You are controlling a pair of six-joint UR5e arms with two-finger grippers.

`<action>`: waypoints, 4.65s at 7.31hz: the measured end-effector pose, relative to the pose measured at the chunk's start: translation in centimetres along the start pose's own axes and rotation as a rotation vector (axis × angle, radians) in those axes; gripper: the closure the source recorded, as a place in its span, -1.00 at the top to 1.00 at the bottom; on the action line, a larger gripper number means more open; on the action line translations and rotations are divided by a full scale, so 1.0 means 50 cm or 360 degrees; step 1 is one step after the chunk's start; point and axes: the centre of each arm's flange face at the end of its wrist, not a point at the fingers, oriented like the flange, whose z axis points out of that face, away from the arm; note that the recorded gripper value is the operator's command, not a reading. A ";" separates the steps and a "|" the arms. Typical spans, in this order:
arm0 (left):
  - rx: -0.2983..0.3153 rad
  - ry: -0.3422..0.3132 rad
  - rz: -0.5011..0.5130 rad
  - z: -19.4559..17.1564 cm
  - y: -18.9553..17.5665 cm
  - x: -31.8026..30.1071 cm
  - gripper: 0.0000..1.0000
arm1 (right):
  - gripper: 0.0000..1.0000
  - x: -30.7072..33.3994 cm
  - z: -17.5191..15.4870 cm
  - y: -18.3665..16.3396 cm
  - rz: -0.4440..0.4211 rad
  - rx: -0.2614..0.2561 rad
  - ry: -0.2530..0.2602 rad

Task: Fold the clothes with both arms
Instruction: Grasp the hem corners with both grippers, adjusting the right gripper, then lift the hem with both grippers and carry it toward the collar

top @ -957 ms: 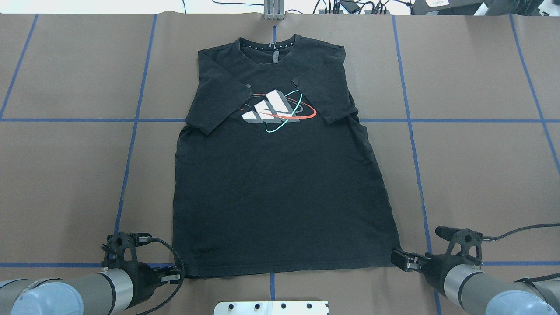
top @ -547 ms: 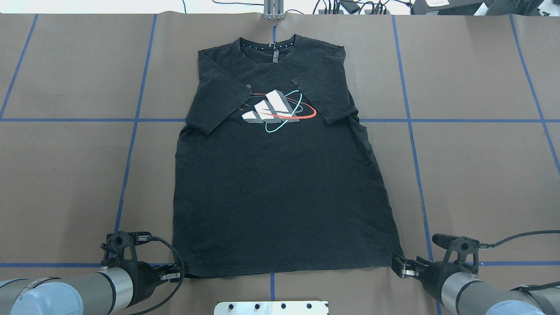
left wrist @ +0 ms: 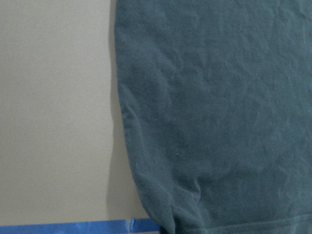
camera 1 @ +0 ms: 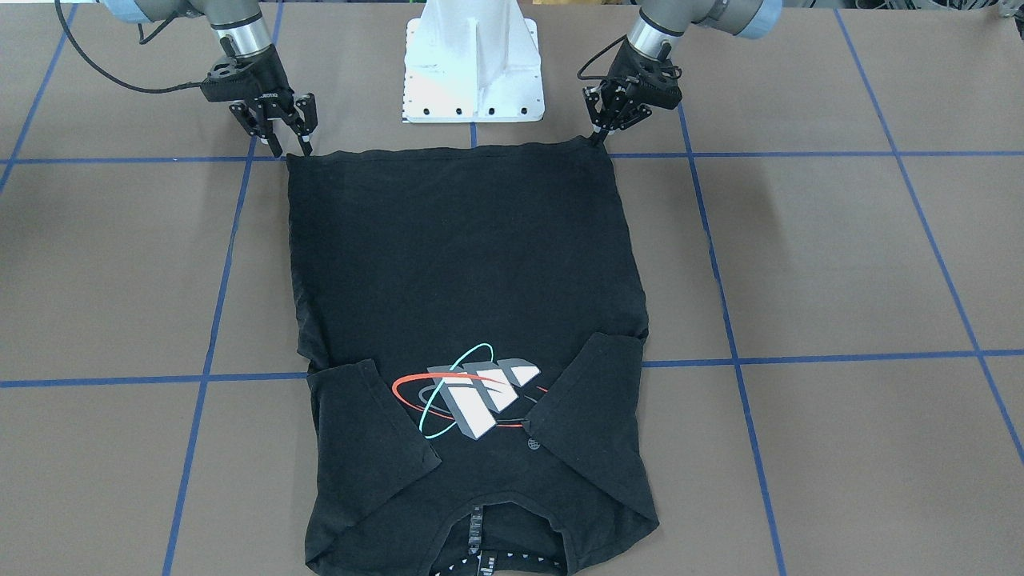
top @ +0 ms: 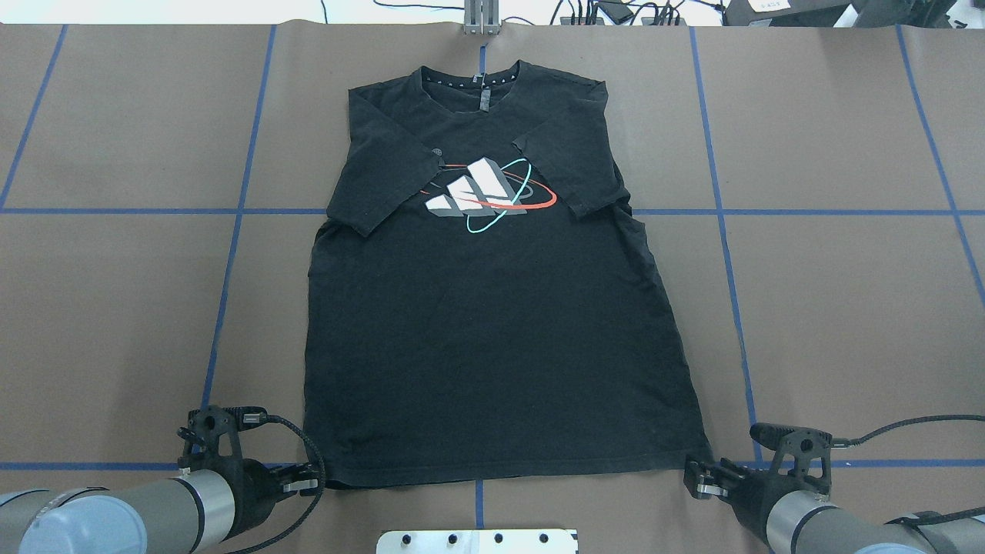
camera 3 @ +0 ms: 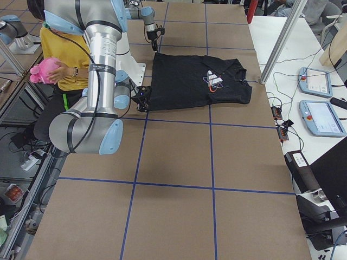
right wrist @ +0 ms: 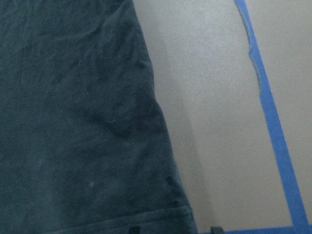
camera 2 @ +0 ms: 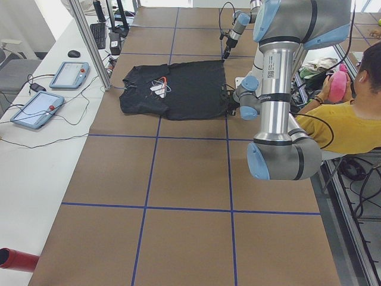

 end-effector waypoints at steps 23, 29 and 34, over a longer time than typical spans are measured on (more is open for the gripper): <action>-0.0459 0.0128 0.0182 -0.387 -0.056 0.103 -1.00 | -1.00 -0.202 -0.485 -0.002 -0.0137 -0.0613 -0.0196; -0.0241 0.0072 0.0160 -0.301 -0.153 0.111 -1.00 | -1.00 -0.226 -0.456 -0.099 -0.0047 -0.0220 -0.0052; 0.0165 0.0036 0.0143 -0.216 -0.413 0.166 -1.00 | -1.00 -0.240 -0.376 -0.237 0.0171 0.0129 0.0051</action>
